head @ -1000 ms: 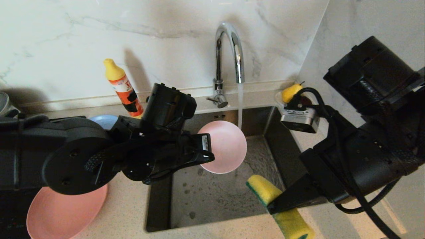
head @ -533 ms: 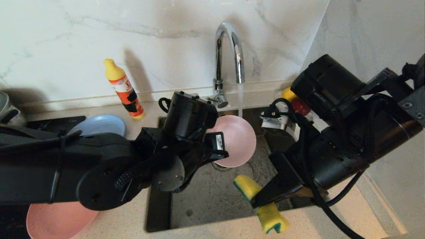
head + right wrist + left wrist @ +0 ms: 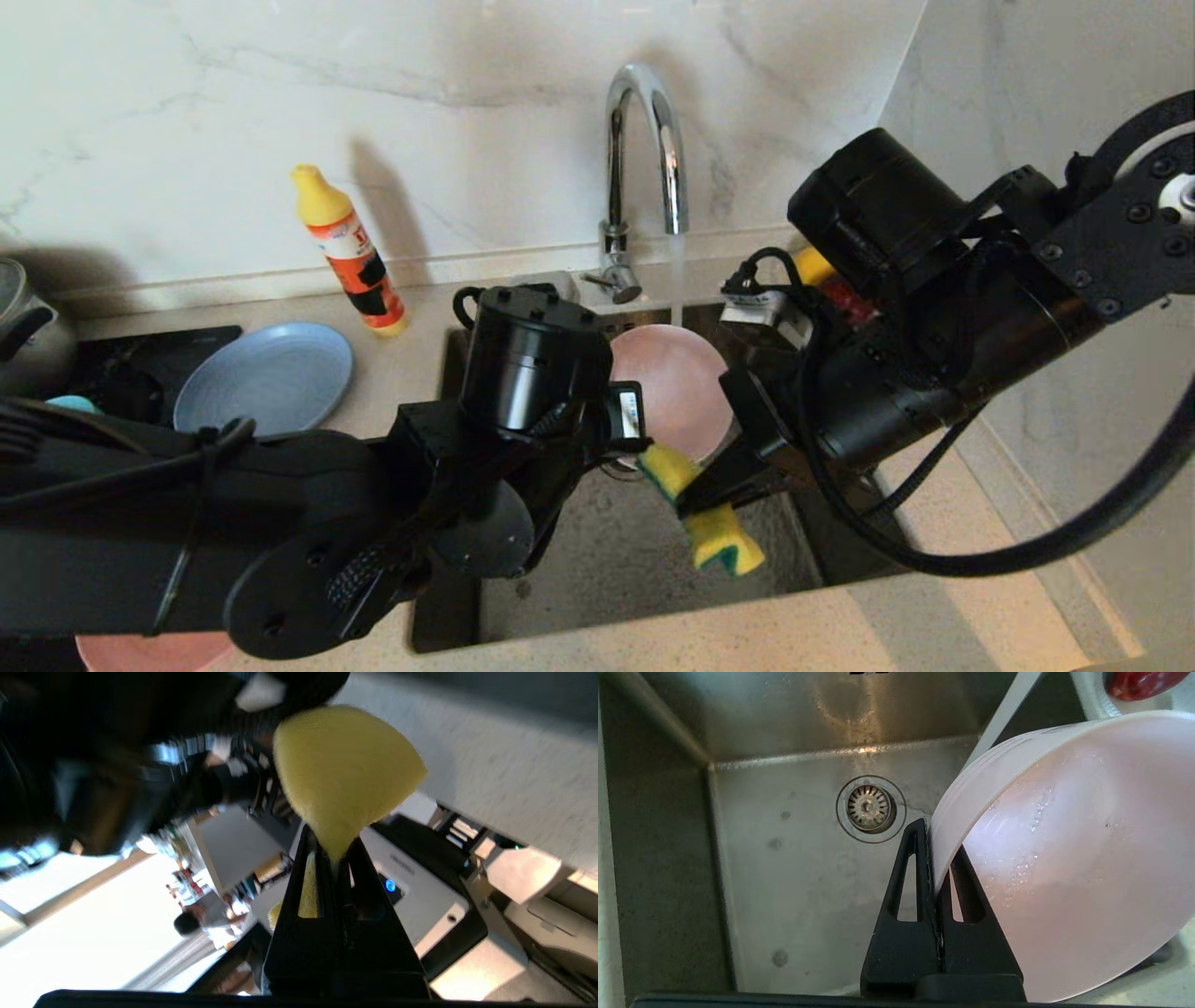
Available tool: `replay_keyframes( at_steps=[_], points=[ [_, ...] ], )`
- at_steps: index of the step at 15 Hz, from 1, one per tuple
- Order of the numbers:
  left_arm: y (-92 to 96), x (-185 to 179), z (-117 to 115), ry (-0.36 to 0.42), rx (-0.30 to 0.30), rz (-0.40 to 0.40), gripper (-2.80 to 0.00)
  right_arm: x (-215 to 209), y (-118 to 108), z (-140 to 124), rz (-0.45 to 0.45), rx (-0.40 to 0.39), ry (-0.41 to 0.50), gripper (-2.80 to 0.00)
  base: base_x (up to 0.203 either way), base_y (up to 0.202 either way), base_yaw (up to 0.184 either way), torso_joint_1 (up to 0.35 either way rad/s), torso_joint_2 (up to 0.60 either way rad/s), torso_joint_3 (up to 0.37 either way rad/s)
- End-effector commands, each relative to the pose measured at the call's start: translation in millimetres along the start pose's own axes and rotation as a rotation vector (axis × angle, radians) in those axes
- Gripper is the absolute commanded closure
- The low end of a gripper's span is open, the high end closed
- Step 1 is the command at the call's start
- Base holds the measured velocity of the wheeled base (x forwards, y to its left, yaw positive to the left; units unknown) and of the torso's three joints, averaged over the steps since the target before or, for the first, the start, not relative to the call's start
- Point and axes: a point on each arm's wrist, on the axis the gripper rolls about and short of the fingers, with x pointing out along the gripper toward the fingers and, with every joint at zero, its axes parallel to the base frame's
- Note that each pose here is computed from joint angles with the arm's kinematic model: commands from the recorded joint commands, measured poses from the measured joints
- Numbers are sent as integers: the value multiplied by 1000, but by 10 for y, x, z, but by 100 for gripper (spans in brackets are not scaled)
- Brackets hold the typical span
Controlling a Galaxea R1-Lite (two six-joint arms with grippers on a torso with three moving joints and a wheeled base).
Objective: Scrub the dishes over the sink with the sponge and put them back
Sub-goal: Wipe the bowl
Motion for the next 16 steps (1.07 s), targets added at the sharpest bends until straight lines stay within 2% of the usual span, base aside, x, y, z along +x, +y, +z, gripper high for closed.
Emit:
replay_keyframes(
  at_steps=[1,7,11,16],
  points=[
    [13,-8,-19,-3,-4,2,0,44,-39,121,-3,36,-12,0,0,0,0,0,0,0],
    [29,-50,46,-31,-24,-6,0,-91,-93,240,3,75,-69,0,0,0,0,0,0,0],
    [41,-85,97,-45,-32,-8,0,-230,-107,196,3,87,-86,0,0,0,0,0,0,0],
    [52,-125,113,-55,-35,-3,0,-155,-142,247,-2,94,-77,0,0,0,0,0,0,0]
  ],
)
